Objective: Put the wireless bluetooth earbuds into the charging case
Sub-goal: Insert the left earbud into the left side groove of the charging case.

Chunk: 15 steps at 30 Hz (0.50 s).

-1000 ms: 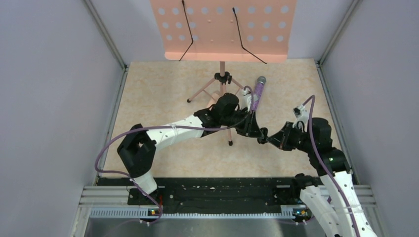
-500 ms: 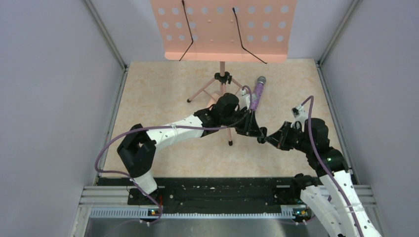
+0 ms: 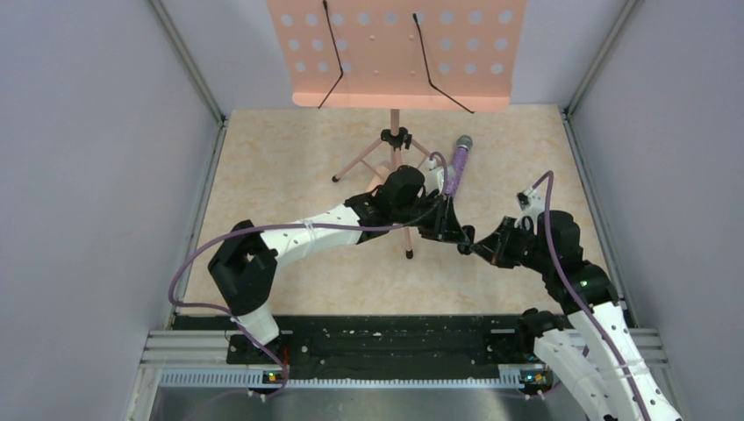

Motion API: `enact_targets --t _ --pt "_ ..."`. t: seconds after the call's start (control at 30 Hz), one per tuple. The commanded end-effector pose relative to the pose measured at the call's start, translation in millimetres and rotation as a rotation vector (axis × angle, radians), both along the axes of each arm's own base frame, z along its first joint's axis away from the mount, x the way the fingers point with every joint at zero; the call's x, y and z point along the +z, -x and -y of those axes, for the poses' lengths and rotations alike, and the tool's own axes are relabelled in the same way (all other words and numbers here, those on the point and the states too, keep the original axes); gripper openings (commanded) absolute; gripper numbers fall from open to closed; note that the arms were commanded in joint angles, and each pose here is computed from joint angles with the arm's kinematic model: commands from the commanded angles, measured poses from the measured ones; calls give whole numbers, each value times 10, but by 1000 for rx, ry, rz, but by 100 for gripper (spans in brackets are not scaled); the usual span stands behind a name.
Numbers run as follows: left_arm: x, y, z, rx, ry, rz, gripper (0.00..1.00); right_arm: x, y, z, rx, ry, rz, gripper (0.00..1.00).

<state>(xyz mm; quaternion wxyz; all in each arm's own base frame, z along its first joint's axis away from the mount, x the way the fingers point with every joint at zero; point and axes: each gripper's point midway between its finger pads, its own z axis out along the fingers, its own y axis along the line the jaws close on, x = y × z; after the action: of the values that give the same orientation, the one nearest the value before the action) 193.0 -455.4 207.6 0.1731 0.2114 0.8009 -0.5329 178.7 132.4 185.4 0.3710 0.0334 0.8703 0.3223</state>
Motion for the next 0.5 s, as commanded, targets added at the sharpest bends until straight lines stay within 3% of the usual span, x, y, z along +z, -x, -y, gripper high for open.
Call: enact_targets --t 0.0,0.47 --pt "495 93 80 -48 128 51 0 -25 -64 108 -50 58 10 0" --pt "534 108 94 -56 145 45 0 -53 -109 -17 -59 -17 1 0"
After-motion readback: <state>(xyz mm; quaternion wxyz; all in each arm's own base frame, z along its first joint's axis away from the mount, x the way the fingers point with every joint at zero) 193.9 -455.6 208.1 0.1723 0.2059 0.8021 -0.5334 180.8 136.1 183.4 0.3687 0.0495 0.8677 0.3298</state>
